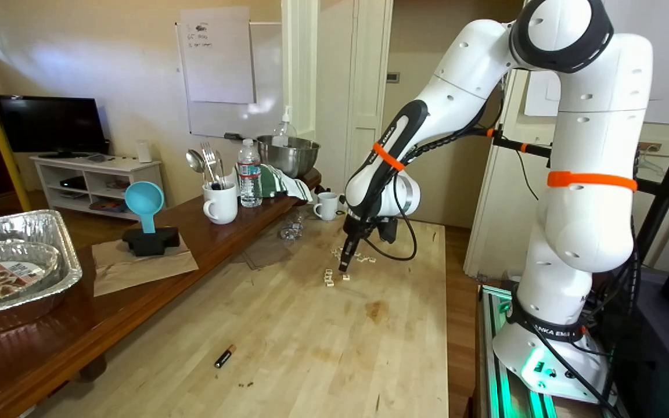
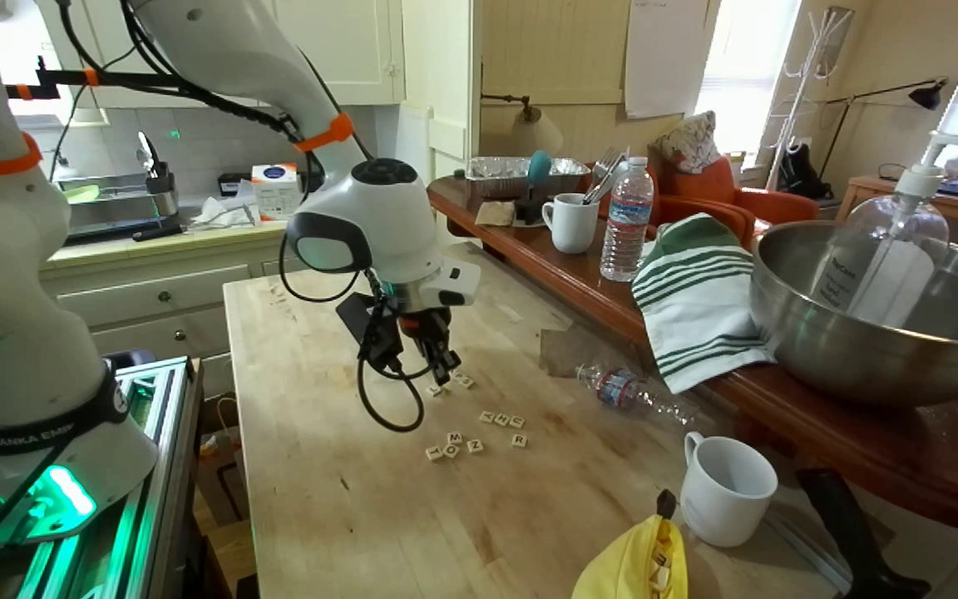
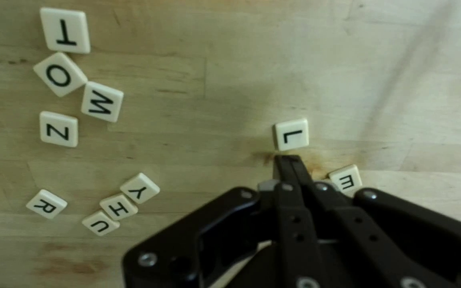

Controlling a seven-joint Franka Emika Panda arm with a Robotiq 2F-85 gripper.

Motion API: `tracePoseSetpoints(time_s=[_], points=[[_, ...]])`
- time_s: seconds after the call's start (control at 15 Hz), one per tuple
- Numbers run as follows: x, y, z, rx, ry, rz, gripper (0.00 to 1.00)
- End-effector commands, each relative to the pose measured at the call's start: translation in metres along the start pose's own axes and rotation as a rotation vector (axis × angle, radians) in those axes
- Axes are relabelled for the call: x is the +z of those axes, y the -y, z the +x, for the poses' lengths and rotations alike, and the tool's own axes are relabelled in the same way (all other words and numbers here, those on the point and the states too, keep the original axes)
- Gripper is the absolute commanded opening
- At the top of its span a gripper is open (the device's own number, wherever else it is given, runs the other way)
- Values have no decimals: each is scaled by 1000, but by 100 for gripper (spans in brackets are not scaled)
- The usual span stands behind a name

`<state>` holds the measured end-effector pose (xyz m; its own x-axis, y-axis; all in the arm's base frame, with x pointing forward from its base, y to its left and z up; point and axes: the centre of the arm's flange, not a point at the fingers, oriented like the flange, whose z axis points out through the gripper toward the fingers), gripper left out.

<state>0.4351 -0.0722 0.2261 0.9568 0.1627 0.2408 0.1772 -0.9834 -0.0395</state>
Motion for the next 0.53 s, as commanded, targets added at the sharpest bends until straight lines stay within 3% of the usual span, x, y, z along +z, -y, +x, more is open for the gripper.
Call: tracePoseSetpoints(time_s=[0.0,0.47], points=[[10,6,-7,-12,14,18,0],[21,7,-17,-23,42,12,0]])
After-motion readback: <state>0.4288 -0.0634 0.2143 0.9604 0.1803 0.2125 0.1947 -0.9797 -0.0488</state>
